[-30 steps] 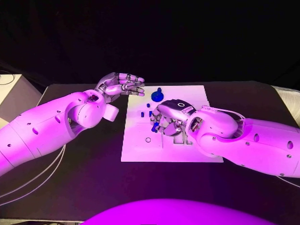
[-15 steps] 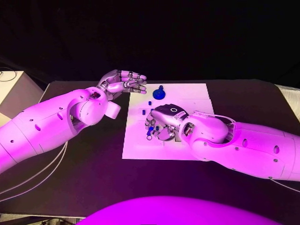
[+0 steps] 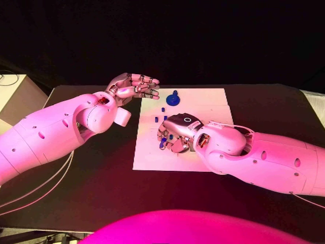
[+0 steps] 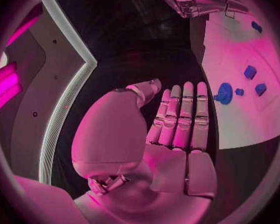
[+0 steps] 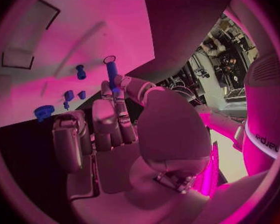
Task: Assemble the parts on the task board
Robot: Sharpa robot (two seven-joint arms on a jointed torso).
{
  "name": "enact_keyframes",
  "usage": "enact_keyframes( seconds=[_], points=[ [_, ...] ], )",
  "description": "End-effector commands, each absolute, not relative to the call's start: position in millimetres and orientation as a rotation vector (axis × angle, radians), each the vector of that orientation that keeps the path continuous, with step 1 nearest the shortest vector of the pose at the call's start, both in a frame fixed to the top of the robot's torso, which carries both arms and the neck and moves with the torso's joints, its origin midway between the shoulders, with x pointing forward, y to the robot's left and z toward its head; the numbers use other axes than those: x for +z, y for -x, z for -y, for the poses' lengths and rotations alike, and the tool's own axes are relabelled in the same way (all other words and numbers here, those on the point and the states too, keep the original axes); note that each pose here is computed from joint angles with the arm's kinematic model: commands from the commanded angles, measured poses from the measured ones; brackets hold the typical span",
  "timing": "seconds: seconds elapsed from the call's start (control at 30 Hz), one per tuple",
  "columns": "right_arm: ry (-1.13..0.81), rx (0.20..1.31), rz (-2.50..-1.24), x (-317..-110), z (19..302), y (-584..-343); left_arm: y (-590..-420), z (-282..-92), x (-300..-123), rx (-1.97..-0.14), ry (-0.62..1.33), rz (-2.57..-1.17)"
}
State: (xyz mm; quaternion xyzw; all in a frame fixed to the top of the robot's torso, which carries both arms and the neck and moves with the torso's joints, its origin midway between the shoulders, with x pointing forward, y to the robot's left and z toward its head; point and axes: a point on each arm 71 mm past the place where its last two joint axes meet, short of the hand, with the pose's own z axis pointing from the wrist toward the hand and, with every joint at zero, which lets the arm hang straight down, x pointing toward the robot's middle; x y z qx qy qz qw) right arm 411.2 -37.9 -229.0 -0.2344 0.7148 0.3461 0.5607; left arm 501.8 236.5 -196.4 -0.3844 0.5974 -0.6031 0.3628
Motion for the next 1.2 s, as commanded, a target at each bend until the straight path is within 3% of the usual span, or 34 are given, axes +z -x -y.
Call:
enact_keyframes(
  seconds=[0.03,1.2],
  points=[
    [0.583,0.805,-1.693,-231,38,-410,-501.2,-235.2,-195.9,-1.573,0.988,-1.539],
    [0.603,0.788,-1.722,-243,38,-407,-500.6,-237.4,-195.4,-1.568,0.988,-1.541]
  ],
)
